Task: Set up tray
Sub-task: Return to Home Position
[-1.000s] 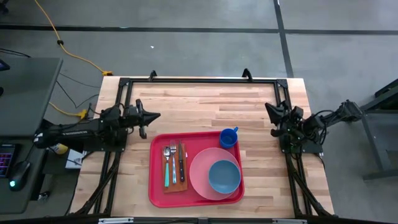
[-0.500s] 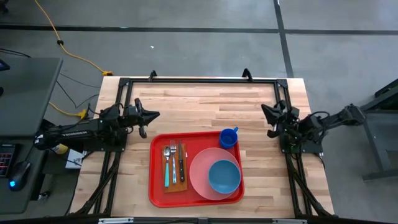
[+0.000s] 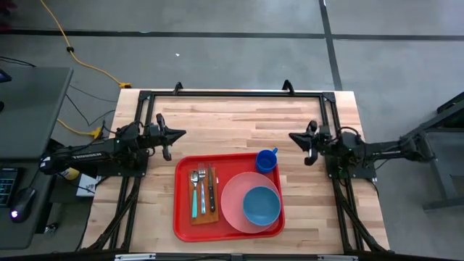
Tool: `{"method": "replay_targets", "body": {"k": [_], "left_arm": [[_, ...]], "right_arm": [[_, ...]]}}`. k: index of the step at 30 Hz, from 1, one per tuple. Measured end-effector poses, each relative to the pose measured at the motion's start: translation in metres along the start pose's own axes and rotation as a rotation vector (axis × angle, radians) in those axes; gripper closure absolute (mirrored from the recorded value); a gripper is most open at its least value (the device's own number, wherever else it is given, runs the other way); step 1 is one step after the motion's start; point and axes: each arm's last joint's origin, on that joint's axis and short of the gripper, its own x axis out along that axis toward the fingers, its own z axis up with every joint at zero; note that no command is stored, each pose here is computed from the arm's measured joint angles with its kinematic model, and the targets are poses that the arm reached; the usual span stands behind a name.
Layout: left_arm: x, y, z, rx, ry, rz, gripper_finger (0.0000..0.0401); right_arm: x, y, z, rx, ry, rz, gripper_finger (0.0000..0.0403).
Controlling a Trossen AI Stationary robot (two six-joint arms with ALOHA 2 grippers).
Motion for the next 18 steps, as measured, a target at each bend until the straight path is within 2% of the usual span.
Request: {"method": "replay_targets", "body": {"k": [3, 7, 10, 14, 18], "left_arm": [[0.0, 0.0, 0.0, 0.03, 0.004, -0.001, 0.0367], [0.0, 0.0, 0.0, 0.079, 0.005, -0.002, 0.0354], [0.0, -0.001, 0.0, 0.163, 0.001, -0.025, 0.0343], [0.0, -0.002, 0.002, 0.235, -0.032, -0.078, 0.0331], [-0.001, -0.004, 0.009, 0.308, -0.12, -0.133, 0.0325]], "right_arm": [[0.001, -0.003, -0.004, 0.003, 0.048, 0.014, 0.0403], [0.0, -0.002, -0.005, -0.149, 0.078, 0.092, 0.0403], [0.0, -0.001, -0.005, -0.179, 0.078, 0.116, 0.0403], [0.001, 0.001, 0.0, -0.2, 0.02, 0.124, 0.0403], [-0.001, 0.005, 0.011, -0.236, -0.087, 0.185, 0.0403]]}}
